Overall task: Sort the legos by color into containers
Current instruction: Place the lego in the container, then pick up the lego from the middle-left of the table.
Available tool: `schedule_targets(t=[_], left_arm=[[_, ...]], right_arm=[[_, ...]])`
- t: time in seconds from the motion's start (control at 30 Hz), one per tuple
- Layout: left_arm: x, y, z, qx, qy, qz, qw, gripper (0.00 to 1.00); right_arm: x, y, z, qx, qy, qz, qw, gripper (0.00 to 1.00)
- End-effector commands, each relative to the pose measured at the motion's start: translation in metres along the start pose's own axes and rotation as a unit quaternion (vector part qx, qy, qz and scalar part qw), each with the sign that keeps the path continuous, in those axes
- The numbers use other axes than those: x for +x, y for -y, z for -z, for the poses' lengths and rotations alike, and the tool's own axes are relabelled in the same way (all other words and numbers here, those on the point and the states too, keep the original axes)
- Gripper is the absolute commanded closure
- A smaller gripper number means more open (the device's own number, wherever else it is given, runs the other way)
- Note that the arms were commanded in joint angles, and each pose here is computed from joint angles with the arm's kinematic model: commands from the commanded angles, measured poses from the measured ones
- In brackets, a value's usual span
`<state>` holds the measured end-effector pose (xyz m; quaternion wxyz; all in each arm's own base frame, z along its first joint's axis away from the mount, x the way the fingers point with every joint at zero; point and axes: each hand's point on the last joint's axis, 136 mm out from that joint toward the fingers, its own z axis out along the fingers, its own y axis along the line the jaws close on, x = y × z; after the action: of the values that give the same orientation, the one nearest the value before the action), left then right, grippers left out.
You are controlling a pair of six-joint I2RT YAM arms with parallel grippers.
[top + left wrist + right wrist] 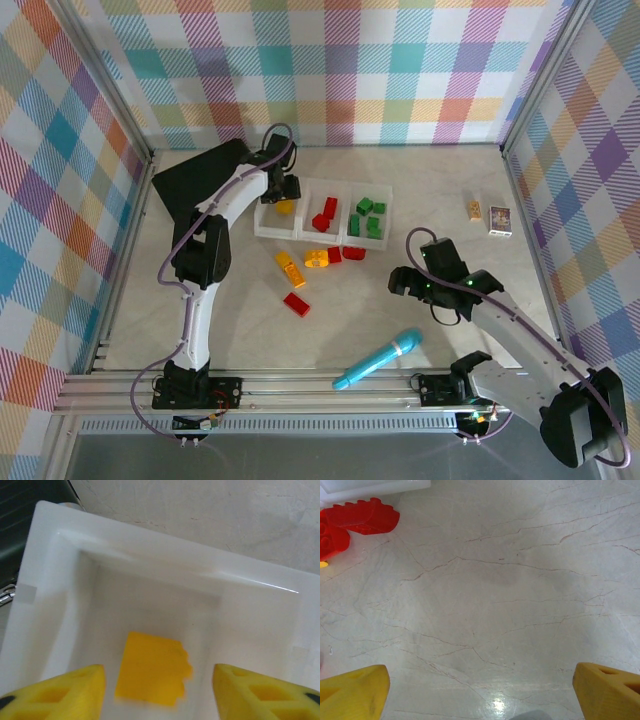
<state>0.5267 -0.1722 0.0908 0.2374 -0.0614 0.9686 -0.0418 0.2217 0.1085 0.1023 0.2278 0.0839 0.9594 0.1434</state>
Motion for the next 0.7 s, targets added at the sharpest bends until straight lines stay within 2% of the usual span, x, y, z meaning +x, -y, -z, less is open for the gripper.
schedule_targets(t=[0.0, 0.2, 0.33, 0.5, 0.67], left_arm=[[-0.018, 0.001, 0.038, 0.015, 0.031, -0.005, 0.999, 0.31], [-0.026, 0.006, 0.093, 0.052, 0.065, -0.008, 0.997, 0.29], [-0.011, 0.004, 0.144, 0.078, 0.090, -0.005, 0.993, 0.28], [0.054, -0.006, 0.178, 0.087, 0.090, 0.008, 0.992, 0.24], [0.147, -0.023, 0.172, 0.065, 0.050, 0.099, 0.992, 0.23]], right_arm=[[-0.007, -0.007, 0.015, -0.017, 0.014, -0.010, 1.000, 0.06], [-0.003, -0.008, 0.027, -0.031, 0.016, -0.021, 0.999, 0.06], [0.001, -0.009, 0.034, -0.042, 0.015, -0.029, 0.999, 0.06], [0.006, -0.012, 0.036, -0.058, 0.009, -0.031, 0.998, 0.06], [0.011, -0.021, 0.026, -0.074, -0.021, -0.023, 0.997, 0.06]])
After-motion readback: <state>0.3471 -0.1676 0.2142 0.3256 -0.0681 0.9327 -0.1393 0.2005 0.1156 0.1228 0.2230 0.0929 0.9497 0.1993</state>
